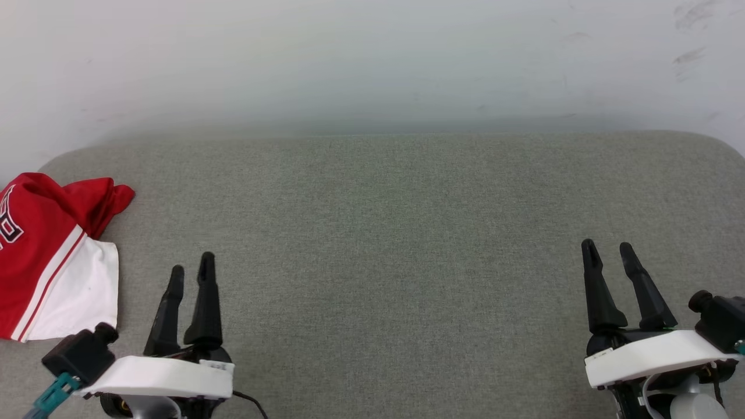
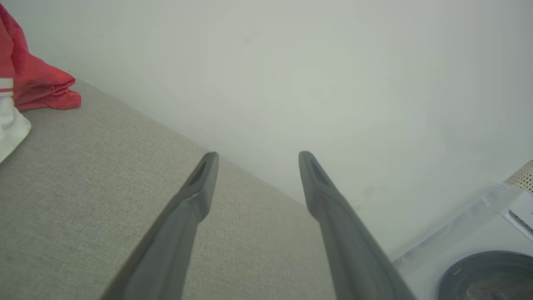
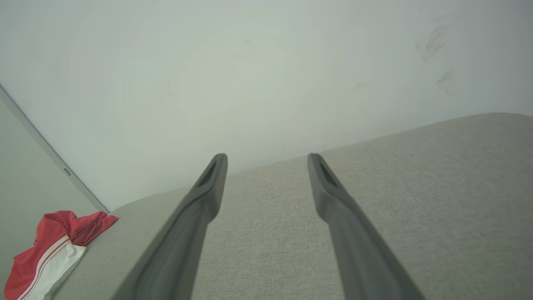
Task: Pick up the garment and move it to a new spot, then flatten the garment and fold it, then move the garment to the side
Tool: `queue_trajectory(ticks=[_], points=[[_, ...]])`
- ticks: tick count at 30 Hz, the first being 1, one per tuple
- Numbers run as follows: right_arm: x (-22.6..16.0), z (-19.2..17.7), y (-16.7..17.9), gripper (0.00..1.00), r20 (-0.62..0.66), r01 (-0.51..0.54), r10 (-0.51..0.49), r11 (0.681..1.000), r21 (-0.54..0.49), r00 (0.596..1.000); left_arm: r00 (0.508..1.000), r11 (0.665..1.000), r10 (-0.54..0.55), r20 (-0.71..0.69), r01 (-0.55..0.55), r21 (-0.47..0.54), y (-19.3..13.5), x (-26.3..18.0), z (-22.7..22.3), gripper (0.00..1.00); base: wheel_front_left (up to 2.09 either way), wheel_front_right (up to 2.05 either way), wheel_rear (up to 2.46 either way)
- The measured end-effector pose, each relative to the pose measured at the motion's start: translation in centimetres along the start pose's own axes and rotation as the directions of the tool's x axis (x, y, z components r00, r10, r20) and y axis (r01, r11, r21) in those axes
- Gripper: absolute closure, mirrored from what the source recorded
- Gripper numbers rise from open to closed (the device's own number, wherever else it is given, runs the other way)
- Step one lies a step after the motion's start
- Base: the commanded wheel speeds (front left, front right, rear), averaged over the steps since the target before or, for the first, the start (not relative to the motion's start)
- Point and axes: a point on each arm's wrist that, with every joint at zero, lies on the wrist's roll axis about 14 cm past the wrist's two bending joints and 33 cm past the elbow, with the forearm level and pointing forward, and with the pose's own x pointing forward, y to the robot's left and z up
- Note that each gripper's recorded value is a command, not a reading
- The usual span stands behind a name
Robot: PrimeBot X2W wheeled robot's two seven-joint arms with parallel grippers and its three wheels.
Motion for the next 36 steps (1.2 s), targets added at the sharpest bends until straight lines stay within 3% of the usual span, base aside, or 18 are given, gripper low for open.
queue_trajectory(ticks=[13, 36], points=[[-0.1, -0.1, 0.1, 0.0, 0.002, -0.017, 0.017, 0.983, -0.181, 1.0, 0.994, 0.969, -0.106, -0.016, 0.107, 0.224, -3.4, -0.1, -0.8, 0.0, 0.0, 0.0, 0.0], [-0.1, 0.1, 1.3, 0.0, 0.01, -0.071, 0.084, 0.9, -0.431, 0.996, 0.986, 0.851, -0.145, -0.078, 0.165, 0.499, -4.5, -0.8, -3.3, 0.0, 0.0, 0.0, 0.0]])
